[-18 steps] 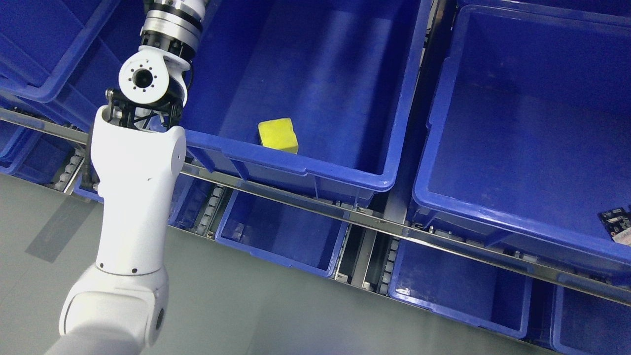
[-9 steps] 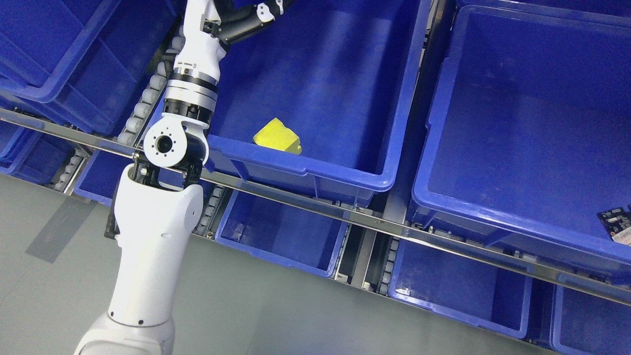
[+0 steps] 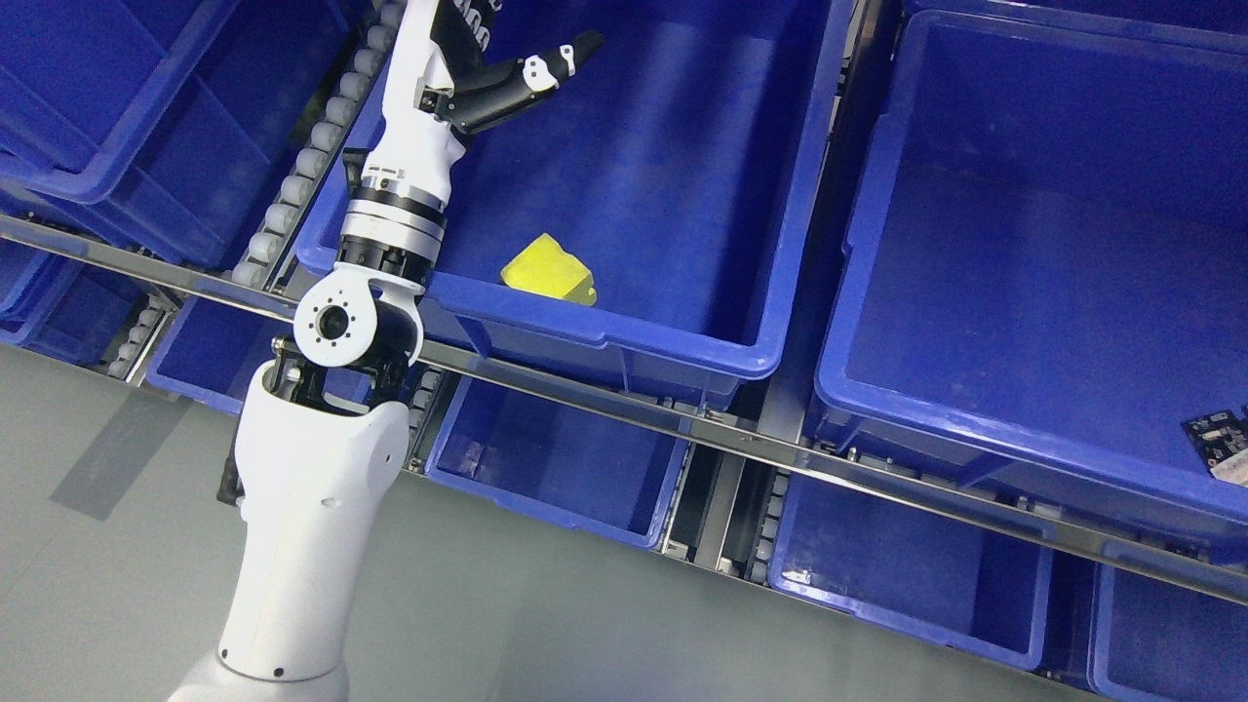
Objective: Move yellow foam block to right shelf middle
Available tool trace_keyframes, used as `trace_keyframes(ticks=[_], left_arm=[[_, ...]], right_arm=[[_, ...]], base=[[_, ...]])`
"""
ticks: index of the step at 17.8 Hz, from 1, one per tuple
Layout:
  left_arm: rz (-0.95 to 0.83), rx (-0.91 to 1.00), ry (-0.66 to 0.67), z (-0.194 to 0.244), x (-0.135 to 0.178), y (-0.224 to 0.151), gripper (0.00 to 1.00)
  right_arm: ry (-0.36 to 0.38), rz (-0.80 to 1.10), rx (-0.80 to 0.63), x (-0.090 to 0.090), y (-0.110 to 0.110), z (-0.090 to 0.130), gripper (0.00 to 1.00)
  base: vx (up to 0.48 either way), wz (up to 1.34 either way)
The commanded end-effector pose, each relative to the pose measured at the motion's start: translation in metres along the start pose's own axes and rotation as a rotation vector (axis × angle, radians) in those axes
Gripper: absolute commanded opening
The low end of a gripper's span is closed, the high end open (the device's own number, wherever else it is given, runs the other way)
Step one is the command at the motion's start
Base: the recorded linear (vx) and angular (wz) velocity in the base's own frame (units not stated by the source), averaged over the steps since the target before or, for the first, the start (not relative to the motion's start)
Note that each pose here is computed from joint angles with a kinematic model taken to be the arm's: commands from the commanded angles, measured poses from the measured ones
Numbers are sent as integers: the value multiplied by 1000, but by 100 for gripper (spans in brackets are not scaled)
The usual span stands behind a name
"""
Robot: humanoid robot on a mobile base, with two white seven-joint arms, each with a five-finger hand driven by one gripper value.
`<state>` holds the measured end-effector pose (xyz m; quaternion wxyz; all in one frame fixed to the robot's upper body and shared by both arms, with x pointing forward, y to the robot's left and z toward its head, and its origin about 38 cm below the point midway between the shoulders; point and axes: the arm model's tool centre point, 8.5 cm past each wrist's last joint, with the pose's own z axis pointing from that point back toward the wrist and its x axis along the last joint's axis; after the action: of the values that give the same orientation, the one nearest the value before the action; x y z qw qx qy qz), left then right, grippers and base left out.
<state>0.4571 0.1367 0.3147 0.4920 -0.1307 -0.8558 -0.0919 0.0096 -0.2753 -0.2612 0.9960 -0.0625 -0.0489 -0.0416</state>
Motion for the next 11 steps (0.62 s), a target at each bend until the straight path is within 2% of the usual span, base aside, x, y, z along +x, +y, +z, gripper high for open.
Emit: trace_keyframes(ticks=[1,11], left_arm=[[-8,-5,7,-2,11,4,100],[-8,3,1,-2,12,7,100]], right_arm=[[-17,4,-17,6,-11,-1,100],[-17,4,-17,6,-11,-1,100]], base=[[0,0],[0,0]])
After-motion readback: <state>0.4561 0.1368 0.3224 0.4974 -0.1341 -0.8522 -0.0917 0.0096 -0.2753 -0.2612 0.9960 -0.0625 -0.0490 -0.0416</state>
